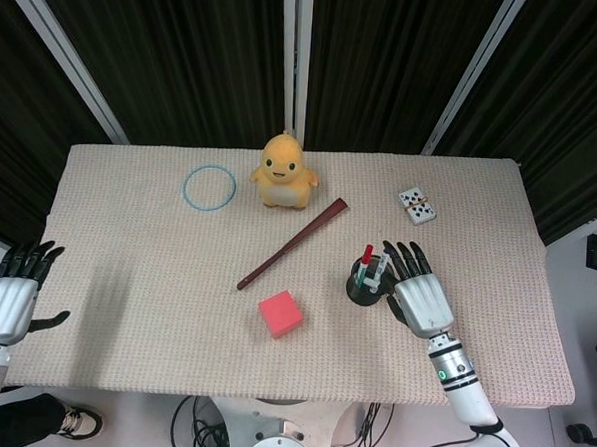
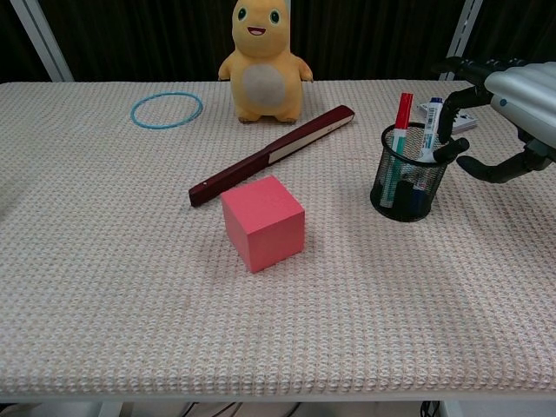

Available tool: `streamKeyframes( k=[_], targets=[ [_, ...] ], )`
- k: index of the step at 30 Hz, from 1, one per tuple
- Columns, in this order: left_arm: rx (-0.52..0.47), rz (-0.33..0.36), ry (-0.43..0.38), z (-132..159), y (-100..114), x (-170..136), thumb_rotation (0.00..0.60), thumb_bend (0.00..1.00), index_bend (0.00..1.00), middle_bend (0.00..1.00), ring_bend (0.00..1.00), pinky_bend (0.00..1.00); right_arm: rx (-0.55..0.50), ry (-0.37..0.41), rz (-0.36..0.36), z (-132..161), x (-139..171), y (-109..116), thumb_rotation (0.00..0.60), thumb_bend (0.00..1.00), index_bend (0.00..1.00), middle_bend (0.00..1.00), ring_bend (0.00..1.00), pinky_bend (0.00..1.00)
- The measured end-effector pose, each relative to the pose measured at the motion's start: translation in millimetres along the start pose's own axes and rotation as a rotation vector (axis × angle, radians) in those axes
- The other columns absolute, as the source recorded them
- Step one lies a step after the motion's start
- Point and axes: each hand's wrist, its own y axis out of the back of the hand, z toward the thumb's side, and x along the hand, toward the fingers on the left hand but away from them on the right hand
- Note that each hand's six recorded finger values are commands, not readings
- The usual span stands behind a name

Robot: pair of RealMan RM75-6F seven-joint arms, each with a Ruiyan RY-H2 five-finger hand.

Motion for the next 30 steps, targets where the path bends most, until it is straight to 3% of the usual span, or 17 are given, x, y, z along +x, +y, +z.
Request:
streamKeyframes(
  k=[19,25,30],
  targets=[
    [-0.004,-0.007,0.008,-4,-2,-2,0.600,0.06,0.12,0.05,0.00,0.04,0.018,-0.005,-0.058,1,-3,3,0.600,0.34,0.63,0.04,0.00,0.00],
    [-0.004,-0.007,0.002,-2,-2,-1,0.600,0.06,0.12,0.05,0.00,0.04,-0.001,-0.006,-0.127,-1,-1,22,0.600,0.34,0.65,0.05,0.00,0.00],
    [-0.003,-0.009,-0.002,-1,-2,-1,0.600,0.06,0.12,0.05,0.00,0.04,-0.030,-0.018,-0.213,-11,11,51,0.600,0.35,0.69,0.06,0.00,0.00]
  ],
)
